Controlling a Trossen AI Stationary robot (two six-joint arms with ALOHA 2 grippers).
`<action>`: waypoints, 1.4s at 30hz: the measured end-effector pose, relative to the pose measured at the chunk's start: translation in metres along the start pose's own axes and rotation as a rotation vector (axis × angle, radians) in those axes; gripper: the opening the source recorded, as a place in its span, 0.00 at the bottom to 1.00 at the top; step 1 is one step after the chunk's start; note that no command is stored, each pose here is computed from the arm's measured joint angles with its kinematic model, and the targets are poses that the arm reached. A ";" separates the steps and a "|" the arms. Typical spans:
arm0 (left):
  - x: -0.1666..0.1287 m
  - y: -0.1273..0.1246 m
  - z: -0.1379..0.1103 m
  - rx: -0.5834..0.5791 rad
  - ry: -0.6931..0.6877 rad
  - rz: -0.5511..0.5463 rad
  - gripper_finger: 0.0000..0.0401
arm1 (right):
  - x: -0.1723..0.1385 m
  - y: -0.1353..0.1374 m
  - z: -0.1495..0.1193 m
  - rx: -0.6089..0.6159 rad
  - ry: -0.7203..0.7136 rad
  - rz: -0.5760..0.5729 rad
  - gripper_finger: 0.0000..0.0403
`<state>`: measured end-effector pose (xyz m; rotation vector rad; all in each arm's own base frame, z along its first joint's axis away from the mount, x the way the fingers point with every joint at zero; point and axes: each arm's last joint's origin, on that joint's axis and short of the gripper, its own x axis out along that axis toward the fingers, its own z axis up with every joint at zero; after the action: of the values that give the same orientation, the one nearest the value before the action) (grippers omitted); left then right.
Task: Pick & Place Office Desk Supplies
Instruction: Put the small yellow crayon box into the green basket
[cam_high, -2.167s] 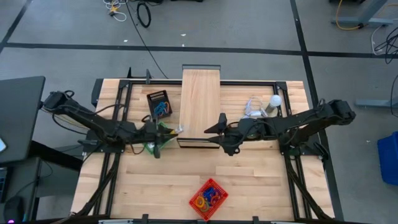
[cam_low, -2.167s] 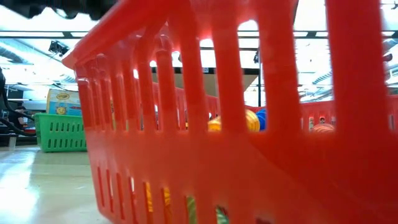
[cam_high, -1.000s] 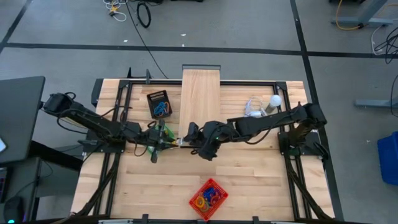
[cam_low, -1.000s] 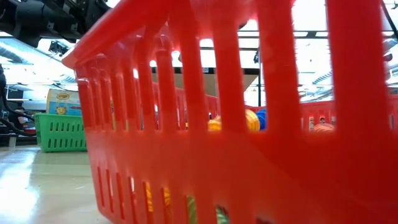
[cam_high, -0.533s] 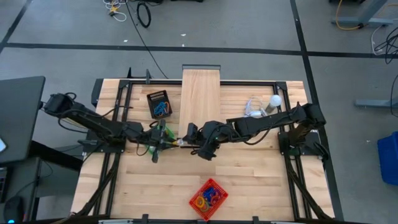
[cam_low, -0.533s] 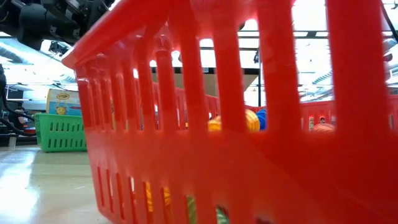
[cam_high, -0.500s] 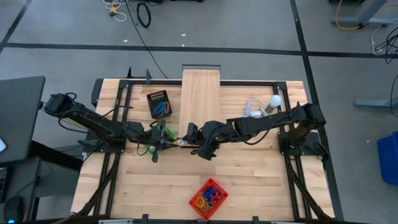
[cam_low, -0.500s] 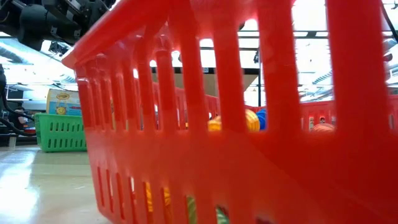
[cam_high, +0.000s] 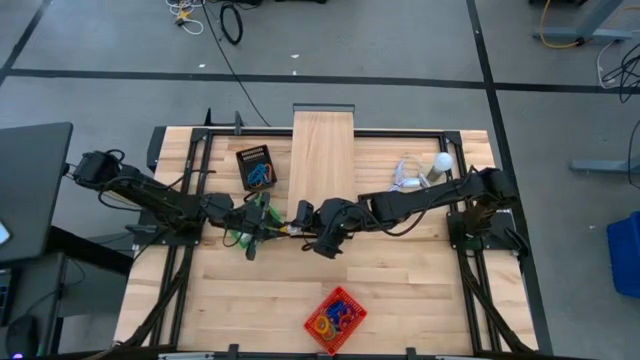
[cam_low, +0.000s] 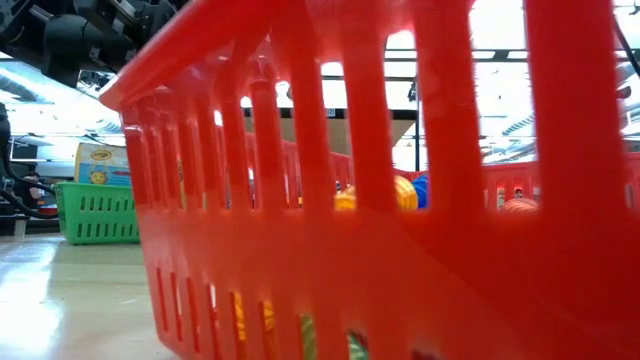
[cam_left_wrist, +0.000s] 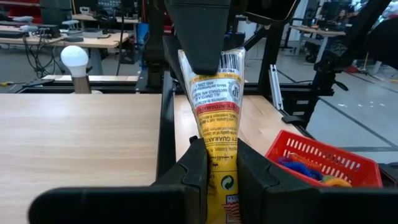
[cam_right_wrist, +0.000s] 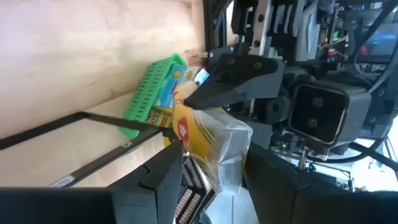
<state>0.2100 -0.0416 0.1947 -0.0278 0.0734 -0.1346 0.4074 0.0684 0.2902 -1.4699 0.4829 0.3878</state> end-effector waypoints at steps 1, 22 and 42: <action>0.000 0.000 0.000 -0.003 -0.001 0.001 0.13 | 0.000 -0.001 0.000 0.001 -0.012 -0.004 0.43; 0.000 0.000 -0.001 -0.010 0.009 -0.001 0.12 | 0.005 0.001 0.002 0.006 -0.038 0.001 0.11; -0.004 -0.011 0.015 0.076 -0.138 -0.094 0.42 | 0.003 -0.006 0.012 0.127 -0.054 -0.074 0.09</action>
<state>0.2053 -0.0511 0.2107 0.0350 -0.0714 -0.2285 0.4140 0.0798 0.2935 -1.3471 0.4014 0.3315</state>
